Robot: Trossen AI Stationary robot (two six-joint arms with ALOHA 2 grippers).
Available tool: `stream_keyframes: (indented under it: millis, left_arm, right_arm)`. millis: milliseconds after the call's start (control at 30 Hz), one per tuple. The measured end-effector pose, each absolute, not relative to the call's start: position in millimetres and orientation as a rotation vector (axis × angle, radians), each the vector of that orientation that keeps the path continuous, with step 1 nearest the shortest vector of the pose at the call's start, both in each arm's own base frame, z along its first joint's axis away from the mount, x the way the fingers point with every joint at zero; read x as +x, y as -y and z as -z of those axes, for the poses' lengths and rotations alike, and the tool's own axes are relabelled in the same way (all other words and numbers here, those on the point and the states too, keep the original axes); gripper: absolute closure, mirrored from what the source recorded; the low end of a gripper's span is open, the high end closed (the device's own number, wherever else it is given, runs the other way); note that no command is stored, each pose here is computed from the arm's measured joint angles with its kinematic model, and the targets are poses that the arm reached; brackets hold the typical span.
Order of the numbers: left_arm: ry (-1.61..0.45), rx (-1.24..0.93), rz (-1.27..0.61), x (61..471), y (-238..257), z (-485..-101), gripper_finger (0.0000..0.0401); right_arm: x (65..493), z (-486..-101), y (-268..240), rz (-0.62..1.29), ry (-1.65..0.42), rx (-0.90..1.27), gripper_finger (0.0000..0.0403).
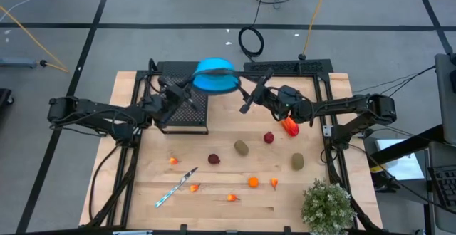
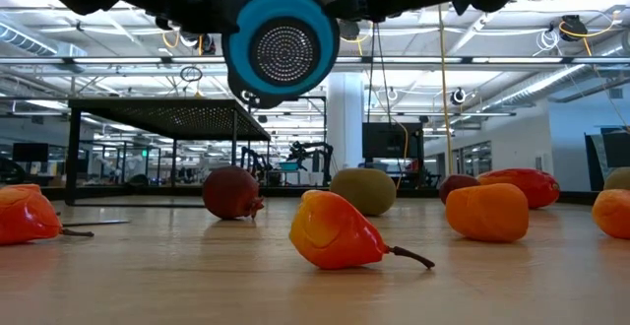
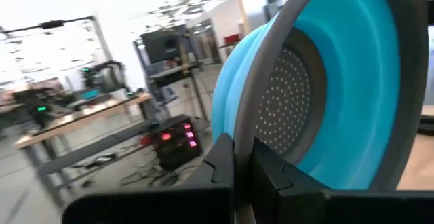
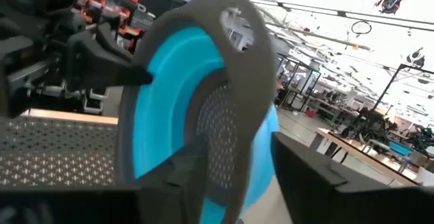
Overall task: Pick & Place Fruit
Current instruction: Put the foldable silicon strainer on the shelf
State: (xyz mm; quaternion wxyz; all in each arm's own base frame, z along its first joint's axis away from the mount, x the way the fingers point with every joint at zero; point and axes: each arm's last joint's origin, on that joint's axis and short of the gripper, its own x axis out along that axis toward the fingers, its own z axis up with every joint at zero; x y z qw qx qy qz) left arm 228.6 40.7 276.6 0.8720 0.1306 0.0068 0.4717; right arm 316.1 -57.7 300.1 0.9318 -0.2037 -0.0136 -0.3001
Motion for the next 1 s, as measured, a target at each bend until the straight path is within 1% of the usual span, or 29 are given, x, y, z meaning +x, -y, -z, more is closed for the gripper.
stream_keyframes:
  millis: [133, 267, 400, 500, 600, 733, 900, 1000]
  left_arm:
    - [0.043, 0.285, -1.053, 225, -41, -286, 0.0395]
    - [0.100, 0.267, -1.134, 217, -42, -298, 0.0395]
    - [0.107, 0.207, -1.247, 204, -42, -312, 0.0395]
    - [0.094, 0.168, -1.310, 197, -43, -323, 0.0395]
    - [0.070, 0.139, -1.342, 191, -43, -334, 0.0395]
    - [0.050, 0.093, -1.328, 183, -42, -342, 0.0395]
    - [0.027, 0.017, -1.270, 173, -43, -345, 0.0396]
    - [-0.002, -0.031, -1.220, 169, -48, -344, 0.0396]
  right_arm:
    - [315, -300, 60, 0.694, 0.007, -0.414, 0.0191]
    - [312, -301, 61, 0.742, -0.028, -0.434, 0.0160]
    - [313, -294, 61, 0.725, -0.102, -0.466, 0.0144]
    - [313, -289, 63, 0.715, -0.163, -0.496, 0.0145]
    - [313, -284, 65, 0.706, -0.221, -0.510, 0.0161]
    - [313, -280, 65, 0.694, -0.258, -0.508, 0.0204]
    - [313, -276, 64, 0.677, -0.292, -0.512, 0.0283]
    - [314, -273, 59, 0.592, -0.304, -0.518, 0.0340]
